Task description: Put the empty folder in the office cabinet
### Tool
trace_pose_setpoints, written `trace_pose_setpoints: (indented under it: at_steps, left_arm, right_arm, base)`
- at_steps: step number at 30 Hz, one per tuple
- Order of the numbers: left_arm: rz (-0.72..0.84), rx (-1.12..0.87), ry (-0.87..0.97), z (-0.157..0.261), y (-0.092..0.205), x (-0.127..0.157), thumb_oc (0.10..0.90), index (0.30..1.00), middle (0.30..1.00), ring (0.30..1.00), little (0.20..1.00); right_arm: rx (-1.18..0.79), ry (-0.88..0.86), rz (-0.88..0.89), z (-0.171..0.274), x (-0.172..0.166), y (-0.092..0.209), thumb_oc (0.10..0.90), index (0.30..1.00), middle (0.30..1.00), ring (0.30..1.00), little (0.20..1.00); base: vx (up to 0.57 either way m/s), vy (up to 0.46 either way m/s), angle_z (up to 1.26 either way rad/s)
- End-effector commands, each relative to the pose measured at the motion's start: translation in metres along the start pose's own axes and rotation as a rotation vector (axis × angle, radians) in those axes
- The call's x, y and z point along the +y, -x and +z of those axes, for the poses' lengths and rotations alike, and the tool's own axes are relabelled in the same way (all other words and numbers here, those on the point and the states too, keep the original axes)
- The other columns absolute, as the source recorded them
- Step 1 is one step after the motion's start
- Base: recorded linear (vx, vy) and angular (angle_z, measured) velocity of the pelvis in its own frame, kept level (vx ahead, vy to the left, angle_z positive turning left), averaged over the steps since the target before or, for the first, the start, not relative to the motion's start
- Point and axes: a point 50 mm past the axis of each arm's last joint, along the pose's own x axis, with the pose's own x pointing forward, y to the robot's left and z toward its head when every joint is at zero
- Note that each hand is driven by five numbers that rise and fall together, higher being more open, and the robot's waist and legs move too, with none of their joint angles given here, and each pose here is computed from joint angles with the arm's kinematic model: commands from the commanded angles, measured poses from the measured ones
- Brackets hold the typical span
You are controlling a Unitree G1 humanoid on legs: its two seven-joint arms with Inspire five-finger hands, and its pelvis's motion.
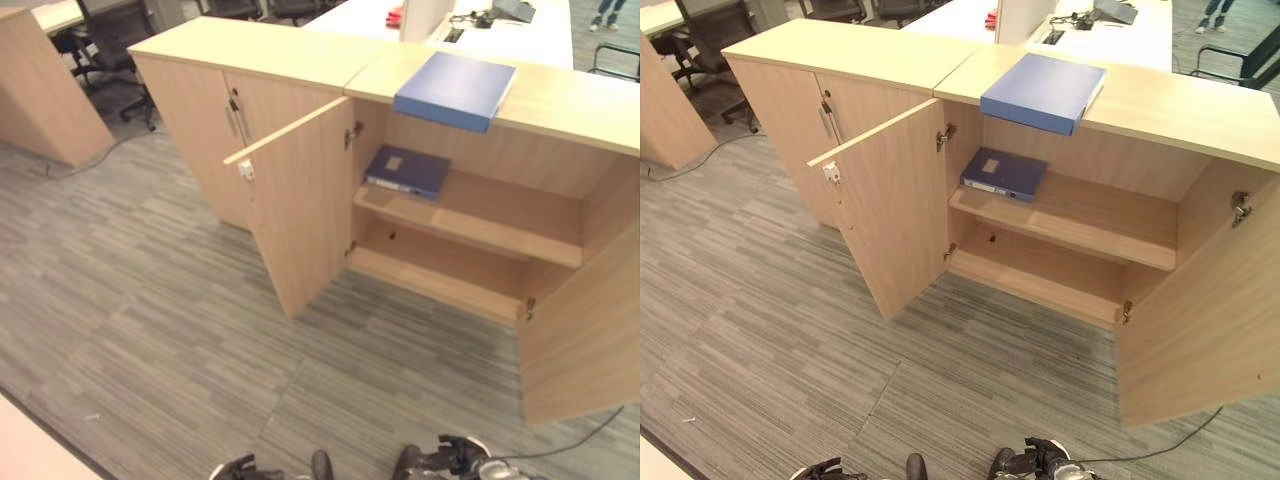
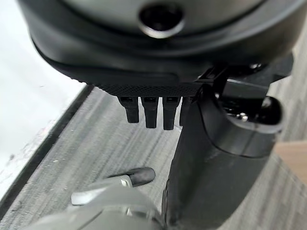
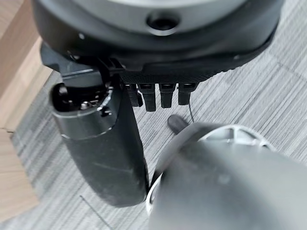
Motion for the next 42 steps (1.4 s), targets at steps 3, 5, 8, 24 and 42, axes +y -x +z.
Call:
trace_pose_setpoints:
  at_steps: [3,5,8,24,42]
  left_arm:
    - [-0.031,-0.089,-0.079,0.026,-0.002,-0.011,0.8,0.9,0.9,0.9,0.9]
    - [-0.041,-0.125,-0.104,0.035,-0.002,-0.015,0.8,0.9,0.9,0.9,0.9]
    - [-0.036,-0.156,-0.127,0.041,-0.002,-0.013,0.8,0.9,0.9,0.9,0.9]
    - [-0.062,-0.293,-0.085,0.052,0.008,-0.009,0.8,0.9,0.9,0.9,0.9]
    - [-0.052,-0.046,-0.204,-0.004,0.003,-0.012,0.8,0.9,0.9,0.9,0.9]
  right_arm:
    - [0.125,-0.014,-0.105,-0.036,-0.026,0.007,0.8,0.9,0.9,0.9,0.9]
    - [0.117,-0.006,-0.107,-0.034,-0.027,0.007,0.8,0.9,0.9,0.9,0.9]
    - [0.108,0.03,-0.094,-0.03,-0.022,0.006,0.8,0.9,0.9,0.9,0.9]
    - [0.091,0.089,-0.128,-0.027,-0.037,0.008,0.8,0.9,0.9,0.9,0.9]
    - [0.142,0.153,-0.012,-0.043,-0.005,0.006,0.8,0.9,0.9,0.9,0.9]
  base:
    - [0.26,-0.24,0.47]
    - [0.25,-0.231,0.22]
    - [0.17,-0.247,-0.13]
    - [0.17,-0.006,-0.47]
    - [0.26,0.24,-0.38]
